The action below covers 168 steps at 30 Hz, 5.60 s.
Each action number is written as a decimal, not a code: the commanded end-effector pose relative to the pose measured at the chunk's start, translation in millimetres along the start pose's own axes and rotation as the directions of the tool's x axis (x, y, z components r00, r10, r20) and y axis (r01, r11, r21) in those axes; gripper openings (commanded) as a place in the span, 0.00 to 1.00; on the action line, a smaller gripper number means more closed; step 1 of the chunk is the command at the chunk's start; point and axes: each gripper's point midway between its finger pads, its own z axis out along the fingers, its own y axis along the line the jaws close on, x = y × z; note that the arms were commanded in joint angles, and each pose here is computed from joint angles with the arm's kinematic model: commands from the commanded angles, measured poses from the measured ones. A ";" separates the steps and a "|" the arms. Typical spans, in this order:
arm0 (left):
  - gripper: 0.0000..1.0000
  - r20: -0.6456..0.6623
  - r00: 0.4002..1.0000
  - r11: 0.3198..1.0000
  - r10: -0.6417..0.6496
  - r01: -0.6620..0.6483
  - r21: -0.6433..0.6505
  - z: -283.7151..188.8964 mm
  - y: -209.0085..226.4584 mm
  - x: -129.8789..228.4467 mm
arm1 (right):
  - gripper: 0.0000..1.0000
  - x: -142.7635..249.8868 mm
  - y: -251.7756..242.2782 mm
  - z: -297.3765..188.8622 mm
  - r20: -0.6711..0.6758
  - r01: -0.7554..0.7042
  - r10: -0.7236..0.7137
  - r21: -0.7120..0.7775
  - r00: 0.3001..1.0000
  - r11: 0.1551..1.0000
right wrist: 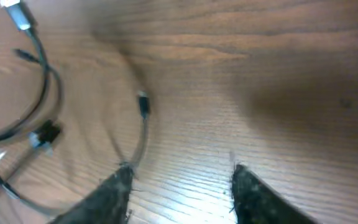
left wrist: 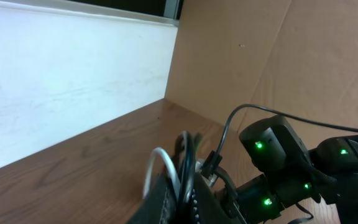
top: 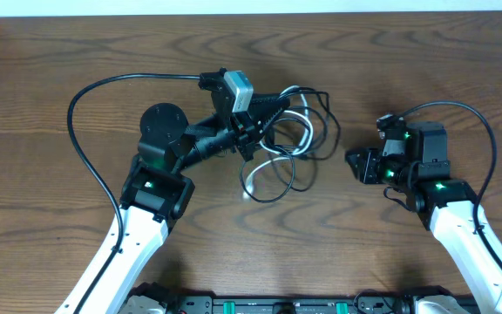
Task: Untangle cables
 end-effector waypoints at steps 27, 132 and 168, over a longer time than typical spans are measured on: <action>0.08 -0.025 0.999 0.998 0.028 -0.029 -0.058 -5.2 8.4 0.0 | 0.71 -0.7 91.1 -26.9 0.040 0.167 -0.171 -0.516 0.984 0.840; 0.08 0.084 0.729 0.702 -0.680 0.679 -0.214 -7.6 36.6 20.2 | 0.79 1.4 151.4 -17.9 -0.241 -0.379 0.295 -0.501 0.925 0.778; 0.08 0.014 0.759 0.752 -0.651 0.647 -0.125 21.0 -3.1 23.6 | 0.01 -24.0 129.8 -14.8 -0.059 -0.237 0.239 -0.486 0.969 0.841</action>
